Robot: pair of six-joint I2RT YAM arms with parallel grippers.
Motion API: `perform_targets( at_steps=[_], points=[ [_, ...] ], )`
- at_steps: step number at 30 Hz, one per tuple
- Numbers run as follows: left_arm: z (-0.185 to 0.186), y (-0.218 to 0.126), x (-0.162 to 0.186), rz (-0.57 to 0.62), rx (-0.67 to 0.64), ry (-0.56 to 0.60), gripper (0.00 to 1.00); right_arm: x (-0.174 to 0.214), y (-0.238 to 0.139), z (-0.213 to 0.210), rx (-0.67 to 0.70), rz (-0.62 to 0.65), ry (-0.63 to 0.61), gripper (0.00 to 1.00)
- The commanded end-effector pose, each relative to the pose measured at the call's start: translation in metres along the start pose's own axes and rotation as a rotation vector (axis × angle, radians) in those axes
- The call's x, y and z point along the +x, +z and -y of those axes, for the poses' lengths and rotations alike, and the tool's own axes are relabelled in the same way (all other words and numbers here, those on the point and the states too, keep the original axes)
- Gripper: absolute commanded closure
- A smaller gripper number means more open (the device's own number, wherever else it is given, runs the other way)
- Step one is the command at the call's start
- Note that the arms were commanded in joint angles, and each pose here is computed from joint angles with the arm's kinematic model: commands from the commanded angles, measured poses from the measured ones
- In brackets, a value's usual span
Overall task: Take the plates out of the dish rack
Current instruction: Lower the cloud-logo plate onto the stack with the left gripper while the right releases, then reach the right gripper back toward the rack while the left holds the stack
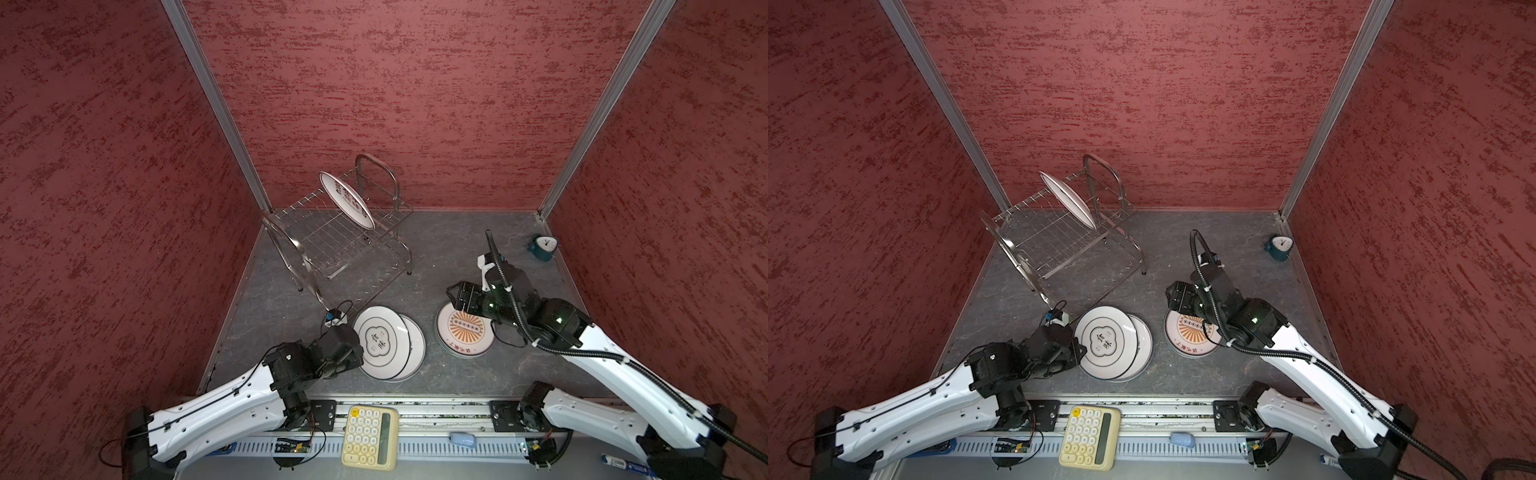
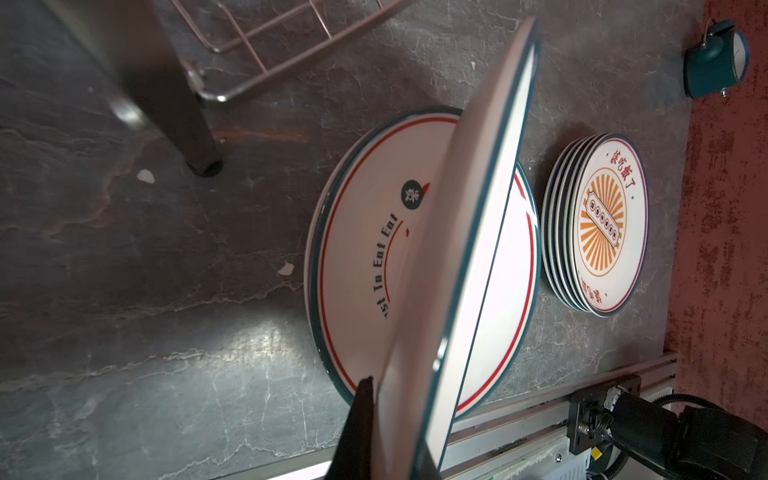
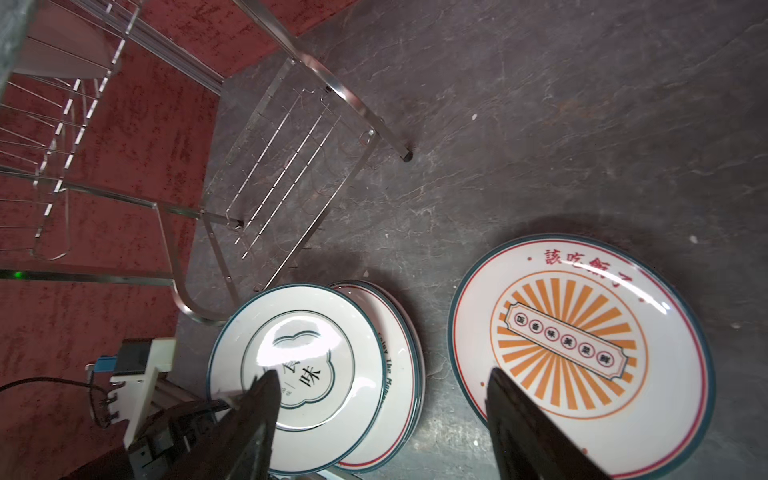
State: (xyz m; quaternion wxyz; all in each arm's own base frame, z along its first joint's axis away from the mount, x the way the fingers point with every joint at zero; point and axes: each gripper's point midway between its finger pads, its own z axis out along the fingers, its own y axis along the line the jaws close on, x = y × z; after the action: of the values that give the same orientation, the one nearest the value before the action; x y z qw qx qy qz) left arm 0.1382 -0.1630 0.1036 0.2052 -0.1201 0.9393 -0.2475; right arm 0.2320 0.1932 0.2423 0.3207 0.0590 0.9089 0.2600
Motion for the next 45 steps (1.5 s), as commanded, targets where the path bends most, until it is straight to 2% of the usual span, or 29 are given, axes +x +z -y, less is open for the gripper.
perform_targets(
  at_steps=[1, 10, 20, 27, 31, 37, 42, 45],
  points=[
    [0.014, -0.001, -0.007, 0.008, 0.069, -0.023, 1.0, -0.004, 0.004, 0.005, 0.049, 0.009, -0.037, 0.22],
    [-0.008, 0.016, 0.004, -0.087, -0.032, -0.1, 0.98, -0.014, 0.02, -0.013, 0.034, -0.013, -0.097, 0.2],
    [-0.023, 0.035, 0.02, -0.163, -0.11, -0.147, 0.8, -0.037, 0.073, -0.05, 0.005, -0.072, -0.212, 0.2],
    [-0.028, 0.037, 0.022, -0.171, -0.127, -0.163, 0.56, -0.041, 0.111, -0.059, -0.016, -0.122, -0.236, 0.2],
    [-0.028, 0.036, 0.018, -0.168, -0.143, -0.165, 0.52, -0.041, 0.122, -0.055, 0.012, -0.134, -0.25, 0.2],
    [-0.02, 0.041, 0.012, -0.172, -0.153, -0.14, 0.49, -0.072, 0.111, -0.057, 0.084, -0.047, -0.297, 0.2],
    [-0.01, 0.041, 0.002, -0.163, -0.153, -0.115, 0.47, -0.102, 0.081, -0.089, -0.008, 0.048, -0.357, 0.2],
    [-0.005, 0.032, -0.008, -0.137, -0.151, -0.105, 0.37, -0.12, 0.057, -0.114, -0.106, 0.14, -0.392, 0.2]
  ],
)
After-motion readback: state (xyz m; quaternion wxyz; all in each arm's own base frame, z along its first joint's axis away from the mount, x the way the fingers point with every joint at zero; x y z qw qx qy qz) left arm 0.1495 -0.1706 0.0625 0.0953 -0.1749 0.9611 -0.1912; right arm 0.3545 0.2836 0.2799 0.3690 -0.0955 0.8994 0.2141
